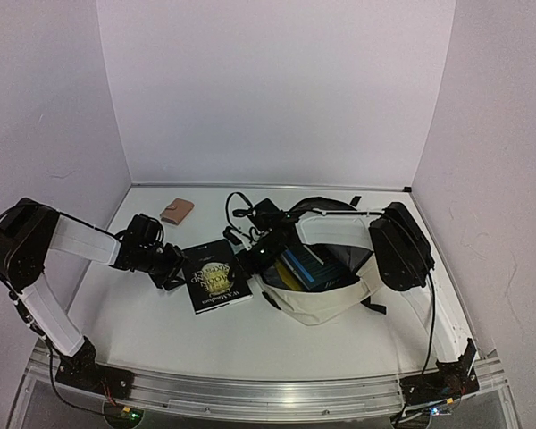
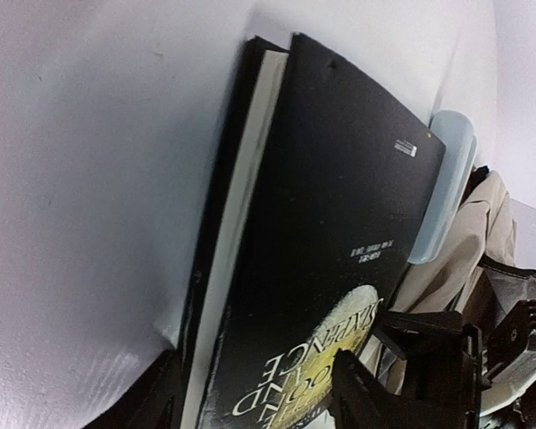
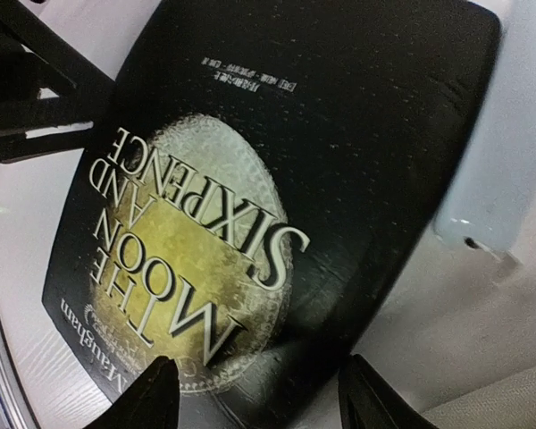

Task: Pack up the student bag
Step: Pick up the book from the center of the board.

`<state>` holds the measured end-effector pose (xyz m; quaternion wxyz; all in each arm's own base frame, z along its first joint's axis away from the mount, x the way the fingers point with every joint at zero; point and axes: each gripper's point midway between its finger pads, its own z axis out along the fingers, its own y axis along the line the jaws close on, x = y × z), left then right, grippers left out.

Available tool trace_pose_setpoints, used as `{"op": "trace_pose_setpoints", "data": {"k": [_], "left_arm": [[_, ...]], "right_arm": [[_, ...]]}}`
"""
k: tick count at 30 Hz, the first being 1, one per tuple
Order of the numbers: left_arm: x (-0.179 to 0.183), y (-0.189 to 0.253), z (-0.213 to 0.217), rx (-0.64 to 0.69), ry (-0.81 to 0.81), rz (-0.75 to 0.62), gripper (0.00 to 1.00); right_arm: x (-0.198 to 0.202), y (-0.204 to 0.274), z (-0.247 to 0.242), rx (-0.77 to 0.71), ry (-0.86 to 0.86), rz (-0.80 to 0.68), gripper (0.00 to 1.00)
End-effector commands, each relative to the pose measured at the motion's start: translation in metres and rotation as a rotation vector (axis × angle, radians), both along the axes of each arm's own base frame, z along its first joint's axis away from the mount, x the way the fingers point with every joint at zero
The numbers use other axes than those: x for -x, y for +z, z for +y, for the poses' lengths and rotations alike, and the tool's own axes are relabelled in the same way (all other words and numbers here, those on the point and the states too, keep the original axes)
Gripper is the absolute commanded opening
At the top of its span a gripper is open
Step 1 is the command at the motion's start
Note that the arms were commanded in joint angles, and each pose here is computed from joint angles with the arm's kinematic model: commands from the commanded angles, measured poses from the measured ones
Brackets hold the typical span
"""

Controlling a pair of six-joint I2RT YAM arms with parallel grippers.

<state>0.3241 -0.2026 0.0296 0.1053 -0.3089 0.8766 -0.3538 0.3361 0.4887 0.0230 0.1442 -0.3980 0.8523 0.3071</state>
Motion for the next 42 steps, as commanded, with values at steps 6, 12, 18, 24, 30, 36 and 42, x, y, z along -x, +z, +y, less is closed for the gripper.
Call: {"op": "trace_pose_setpoints", "data": {"k": [6, 12, 18, 24, 30, 36, 42], "left_arm": [[-0.005, -0.007, -0.011, 0.050, -0.023, -0.003, 0.21], [-0.012, 0.033, -0.030, 0.115, -0.109, -0.159, 0.09], [-0.007, 0.075, -0.043, 0.151, -0.210, -0.268, 0.02], [0.004, 0.063, -0.049, 0.223, -0.220, -0.246, 0.10], [0.004, 0.060, -0.062, 0.304, -0.259, -0.259, 0.30], [0.007, 0.062, -0.060, 0.294, -0.257, -0.277, 0.09], [0.005, 0.098, -0.055, 0.294, -0.250, -0.359, 0.00]], "right_arm": [[0.037, 0.070, 0.028, -0.247, 0.111, 0.215, 0.56], [0.032, 0.104, 0.034, -0.302, 0.091, 0.198, 0.54], [0.033, 0.098, 0.029, -0.282, 0.081, 0.195, 0.53], [0.032, 0.119, 0.028, -0.310, 0.086, 0.167, 0.52], [0.031, 0.106, 0.024, -0.281, 0.071, 0.171, 0.52], [0.027, 0.108, 0.021, -0.280, 0.064, 0.157, 0.52], [0.004, 0.142, 0.004, -0.328, 0.012, 0.144, 0.82]]}}
